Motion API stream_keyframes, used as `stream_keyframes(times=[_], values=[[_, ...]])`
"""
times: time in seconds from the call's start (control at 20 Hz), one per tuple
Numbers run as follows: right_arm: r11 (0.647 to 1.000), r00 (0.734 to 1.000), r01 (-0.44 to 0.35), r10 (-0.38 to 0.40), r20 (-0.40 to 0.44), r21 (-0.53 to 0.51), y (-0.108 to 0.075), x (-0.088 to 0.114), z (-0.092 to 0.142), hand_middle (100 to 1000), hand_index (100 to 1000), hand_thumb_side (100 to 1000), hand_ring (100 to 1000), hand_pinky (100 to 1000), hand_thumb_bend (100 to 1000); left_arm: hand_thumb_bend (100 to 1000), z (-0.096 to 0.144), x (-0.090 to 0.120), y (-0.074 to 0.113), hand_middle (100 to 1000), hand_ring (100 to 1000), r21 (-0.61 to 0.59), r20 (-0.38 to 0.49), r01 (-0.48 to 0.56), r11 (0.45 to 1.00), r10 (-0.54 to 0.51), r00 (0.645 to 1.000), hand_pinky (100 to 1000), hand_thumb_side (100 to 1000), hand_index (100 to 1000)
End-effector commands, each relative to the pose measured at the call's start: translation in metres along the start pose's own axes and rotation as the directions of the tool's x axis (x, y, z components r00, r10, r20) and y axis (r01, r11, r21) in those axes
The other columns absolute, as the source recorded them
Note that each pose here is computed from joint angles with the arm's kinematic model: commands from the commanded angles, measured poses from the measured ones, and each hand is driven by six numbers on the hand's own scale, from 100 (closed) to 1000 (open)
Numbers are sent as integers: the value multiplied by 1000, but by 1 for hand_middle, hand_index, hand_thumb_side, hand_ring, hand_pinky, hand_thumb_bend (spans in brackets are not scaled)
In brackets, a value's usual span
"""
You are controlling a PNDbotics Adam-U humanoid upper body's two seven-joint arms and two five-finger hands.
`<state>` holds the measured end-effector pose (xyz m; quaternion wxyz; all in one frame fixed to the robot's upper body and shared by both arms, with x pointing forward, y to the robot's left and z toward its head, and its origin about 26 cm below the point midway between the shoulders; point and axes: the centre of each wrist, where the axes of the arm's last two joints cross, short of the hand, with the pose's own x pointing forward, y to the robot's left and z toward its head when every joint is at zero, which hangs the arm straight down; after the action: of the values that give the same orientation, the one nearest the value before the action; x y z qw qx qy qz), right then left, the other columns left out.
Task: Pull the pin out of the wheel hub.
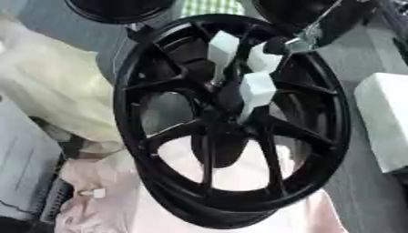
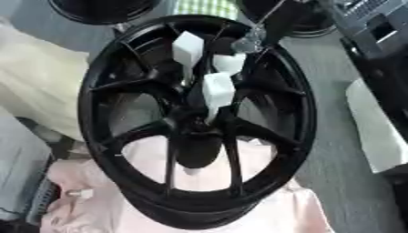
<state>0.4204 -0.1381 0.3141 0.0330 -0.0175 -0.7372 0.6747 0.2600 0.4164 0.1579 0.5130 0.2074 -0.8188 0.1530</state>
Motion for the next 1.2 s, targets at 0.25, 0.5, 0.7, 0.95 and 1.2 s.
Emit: stream_keyframes(times=[0.25,0.5,0.7,0.95,1.2], values=[[902,941,-299,225,252,313,-7,5,1,712,792,228,781,787,420,126,-6,12,4,524,522,-9,38,32,999,-32,999,521,886,661],[888,941,-309,233,246,341,-5,5,1,713,792,203,782,789,416,125,-6,12,4,524,522,-11,37,35,999,-35,999,521,888,661],[871,939,-322,246,239,371,-6,5,2,717,794,214,785,793,418,125,-6,12,4,524,522,-13,38,37,999,-37,999,522,888,661],[841,929,-360,284,236,404,-20,7,5,736,802,271,804,813,430,125,-7,12,2,525,522,-22,40,35,999,-34,999,522,886,661],[799,928,-370,298,222,473,-21,4,8,749,808,306,817,820,442,124,-8,13,2,526,522,-27,42,33,999,-32,999,522,885,661]])
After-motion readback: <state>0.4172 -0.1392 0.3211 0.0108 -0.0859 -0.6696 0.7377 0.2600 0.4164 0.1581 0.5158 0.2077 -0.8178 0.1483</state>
